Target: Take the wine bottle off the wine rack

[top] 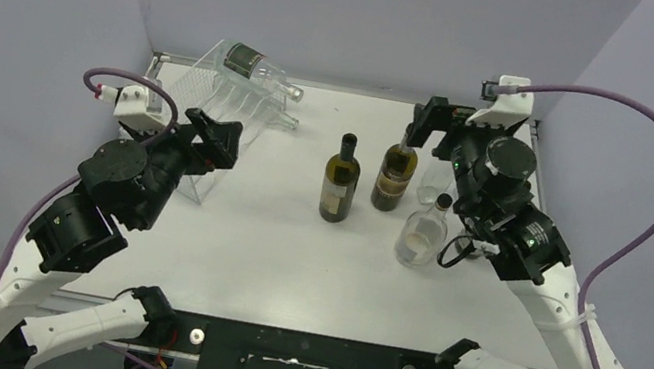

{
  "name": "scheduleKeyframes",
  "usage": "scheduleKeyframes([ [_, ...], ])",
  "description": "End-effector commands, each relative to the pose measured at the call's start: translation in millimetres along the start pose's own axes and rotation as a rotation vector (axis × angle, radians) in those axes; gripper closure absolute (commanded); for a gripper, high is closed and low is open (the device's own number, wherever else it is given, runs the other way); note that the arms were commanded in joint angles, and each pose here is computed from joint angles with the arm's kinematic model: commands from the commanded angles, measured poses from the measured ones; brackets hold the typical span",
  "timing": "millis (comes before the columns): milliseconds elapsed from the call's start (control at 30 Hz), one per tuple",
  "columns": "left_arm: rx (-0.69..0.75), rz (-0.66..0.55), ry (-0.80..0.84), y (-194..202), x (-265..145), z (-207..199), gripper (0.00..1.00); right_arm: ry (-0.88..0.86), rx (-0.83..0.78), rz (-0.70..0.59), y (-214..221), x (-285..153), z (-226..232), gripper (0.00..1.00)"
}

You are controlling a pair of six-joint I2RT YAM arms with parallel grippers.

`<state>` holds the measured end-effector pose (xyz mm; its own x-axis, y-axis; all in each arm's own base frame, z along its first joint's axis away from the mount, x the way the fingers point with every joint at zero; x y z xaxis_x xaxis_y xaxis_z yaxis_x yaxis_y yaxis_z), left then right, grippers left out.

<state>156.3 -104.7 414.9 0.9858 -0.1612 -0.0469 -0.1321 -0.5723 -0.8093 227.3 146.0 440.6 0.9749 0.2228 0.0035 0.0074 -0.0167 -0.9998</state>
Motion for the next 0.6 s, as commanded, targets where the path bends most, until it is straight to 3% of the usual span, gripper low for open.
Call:
scheduleKeyframes([
  [0,0.060,-0.118,-0.029,-28.6,1.4,-4.8,0.13,0.091,-0.066,0.046,-9.0,-5.9,-34.4,0.02],
  [167,0.115,-0.124,-0.072,-34.7,5.5,-6.6,0.12,0.212,-0.033,0.047,-9.5,-27.0,-74.2,0.02],
  [333,0.097,-0.218,-0.095,-53.1,3.0,-8.0,0.09,0.352,-0.005,0.028,-10.3,-61.4,-103.7,0.02],
  [567,0.044,-0.266,0.003,-84.8,-11.4,-25.9,0.14,0.319,0.013,-0.095,-22.2,-114.7,-110.6,0.02],
])
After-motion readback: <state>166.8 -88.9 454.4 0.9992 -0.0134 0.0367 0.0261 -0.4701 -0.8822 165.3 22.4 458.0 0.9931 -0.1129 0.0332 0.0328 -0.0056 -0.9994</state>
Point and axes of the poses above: each gripper's point midway between its finger pads, its own x axis out along the fingers, its own z axis along the line the jaws close on, y = z × x, the point moved 8 cm from there along -x, back along the fingers, and after that the axes turned 7 degrees about -x, right-handed, at the moved point
